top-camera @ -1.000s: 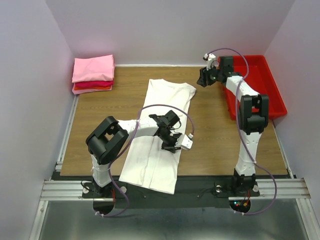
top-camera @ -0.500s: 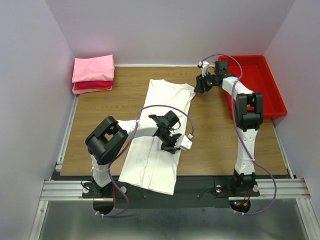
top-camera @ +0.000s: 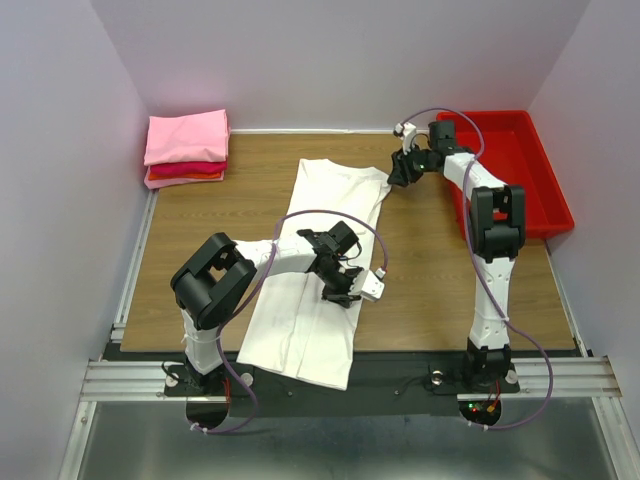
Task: Fold and stack the t-shirts
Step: Fold the tshirt
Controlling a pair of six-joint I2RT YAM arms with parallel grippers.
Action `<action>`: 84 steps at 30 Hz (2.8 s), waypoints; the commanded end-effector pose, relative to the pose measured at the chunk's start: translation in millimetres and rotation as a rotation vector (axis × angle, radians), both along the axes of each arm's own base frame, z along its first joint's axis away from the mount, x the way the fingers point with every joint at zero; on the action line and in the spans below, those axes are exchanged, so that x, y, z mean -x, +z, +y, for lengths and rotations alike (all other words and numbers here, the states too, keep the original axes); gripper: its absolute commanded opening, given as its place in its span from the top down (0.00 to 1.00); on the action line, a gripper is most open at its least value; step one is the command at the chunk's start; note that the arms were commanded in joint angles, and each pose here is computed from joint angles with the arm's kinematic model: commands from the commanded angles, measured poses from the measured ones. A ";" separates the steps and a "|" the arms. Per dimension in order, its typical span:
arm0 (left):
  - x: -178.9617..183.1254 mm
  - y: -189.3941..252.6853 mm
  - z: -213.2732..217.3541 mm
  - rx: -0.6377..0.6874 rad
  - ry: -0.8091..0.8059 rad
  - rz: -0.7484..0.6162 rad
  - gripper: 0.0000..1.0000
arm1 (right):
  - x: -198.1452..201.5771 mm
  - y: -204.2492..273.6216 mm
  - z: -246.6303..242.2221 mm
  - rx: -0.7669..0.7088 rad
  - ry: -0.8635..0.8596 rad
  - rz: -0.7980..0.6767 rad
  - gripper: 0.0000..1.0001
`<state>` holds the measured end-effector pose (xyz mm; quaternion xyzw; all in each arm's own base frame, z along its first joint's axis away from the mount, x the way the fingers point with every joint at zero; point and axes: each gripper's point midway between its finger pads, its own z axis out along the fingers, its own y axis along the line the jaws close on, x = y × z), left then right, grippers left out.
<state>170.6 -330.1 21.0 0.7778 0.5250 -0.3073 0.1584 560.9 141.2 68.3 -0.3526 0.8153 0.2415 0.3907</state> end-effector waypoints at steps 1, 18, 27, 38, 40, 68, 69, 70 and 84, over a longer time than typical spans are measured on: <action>38.1 -35.1 49.6 -0.225 0.014 0.156 0.76 | 0.4 6.3 8.9 -0.004 0.047 -0.023 0.51; 39.5 -36.0 48.0 -0.225 0.016 0.172 0.79 | -11.1 4.9 16.1 -0.004 0.046 -0.026 0.79; 45.6 -44.1 55.7 -0.258 0.011 0.197 0.90 | -32.9 18.5 15.3 -0.002 0.004 -0.067 0.99; 48.5 -47.9 58.2 -0.268 0.007 0.211 0.91 | -39.8 -4.1 19.4 0.072 0.010 -0.082 0.99; 48.7 -47.9 58.0 -0.264 0.008 0.210 0.88 | -39.8 -12.0 16.2 0.103 0.004 -0.081 0.99; -185.8 129.4 53.5 0.304 0.831 0.222 0.61 | -138.1 101.3 6.1 0.028 -0.368 -0.431 0.32; -199.6 124.9 61.2 0.290 0.910 0.227 0.61 | -133.6 111.8 7.1 0.014 -0.367 -0.433 0.32; -210.8 125.7 61.3 0.300 0.947 0.201 0.61 | -127.5 123.9 9.3 -0.003 -0.364 -0.434 0.32; -323.0 95.3 54.3 0.336 1.232 0.160 0.69 | -4.6 88.8 57.0 -0.230 -0.304 0.025 0.62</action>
